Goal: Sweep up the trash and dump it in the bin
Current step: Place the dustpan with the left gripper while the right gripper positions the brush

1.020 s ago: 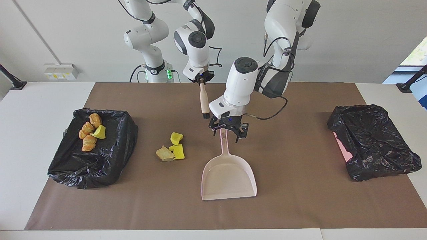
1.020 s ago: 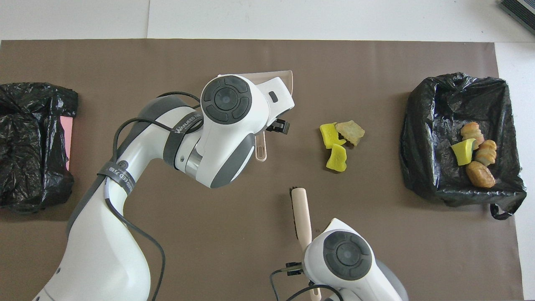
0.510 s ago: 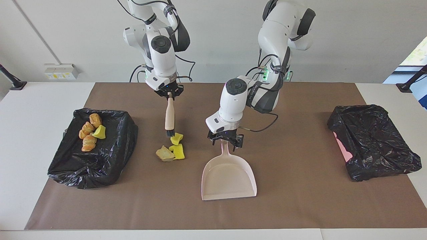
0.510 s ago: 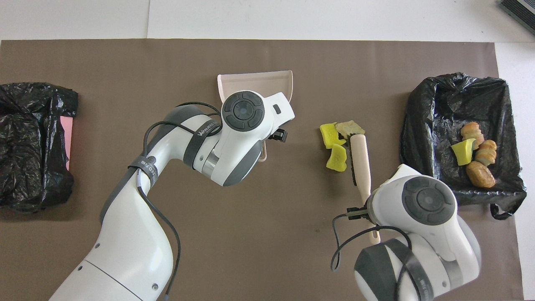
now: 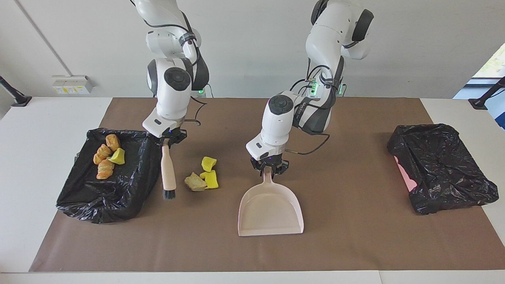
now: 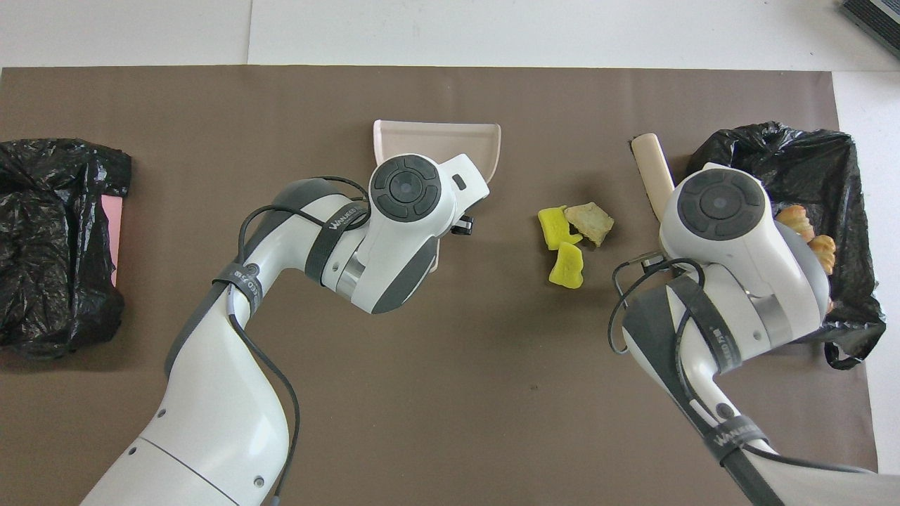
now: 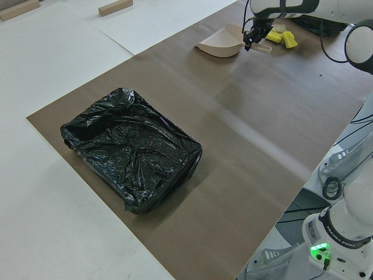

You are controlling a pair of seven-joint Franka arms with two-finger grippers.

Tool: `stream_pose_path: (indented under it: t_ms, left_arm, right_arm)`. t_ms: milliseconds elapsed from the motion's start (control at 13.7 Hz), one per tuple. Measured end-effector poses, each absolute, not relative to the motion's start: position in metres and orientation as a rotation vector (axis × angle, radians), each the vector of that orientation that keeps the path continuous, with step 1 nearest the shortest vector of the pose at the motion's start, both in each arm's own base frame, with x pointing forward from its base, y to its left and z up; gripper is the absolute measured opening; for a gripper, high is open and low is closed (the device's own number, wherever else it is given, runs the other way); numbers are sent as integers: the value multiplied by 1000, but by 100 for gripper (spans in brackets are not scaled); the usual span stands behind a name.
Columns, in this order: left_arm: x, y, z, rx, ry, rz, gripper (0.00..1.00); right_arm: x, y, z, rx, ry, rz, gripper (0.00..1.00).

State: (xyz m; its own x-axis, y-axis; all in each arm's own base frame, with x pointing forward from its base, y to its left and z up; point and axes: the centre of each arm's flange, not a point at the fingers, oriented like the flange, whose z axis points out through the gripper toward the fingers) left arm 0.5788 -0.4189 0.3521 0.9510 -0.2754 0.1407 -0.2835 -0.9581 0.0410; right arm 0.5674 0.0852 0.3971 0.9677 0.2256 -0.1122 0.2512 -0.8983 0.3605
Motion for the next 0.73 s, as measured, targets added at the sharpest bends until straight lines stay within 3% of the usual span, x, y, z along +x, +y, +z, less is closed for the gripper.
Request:
stream_pose_path:
  t_ms: [437,728]
  left_arm:
    - [584,-411,374,3094,-602,335,33]
    - [593,-376,401,3087,-880,283,33]
  right_arm:
    - [576,81,365,2725,393,-191,26]
    - [560,95,348,2850,397,-306,26]
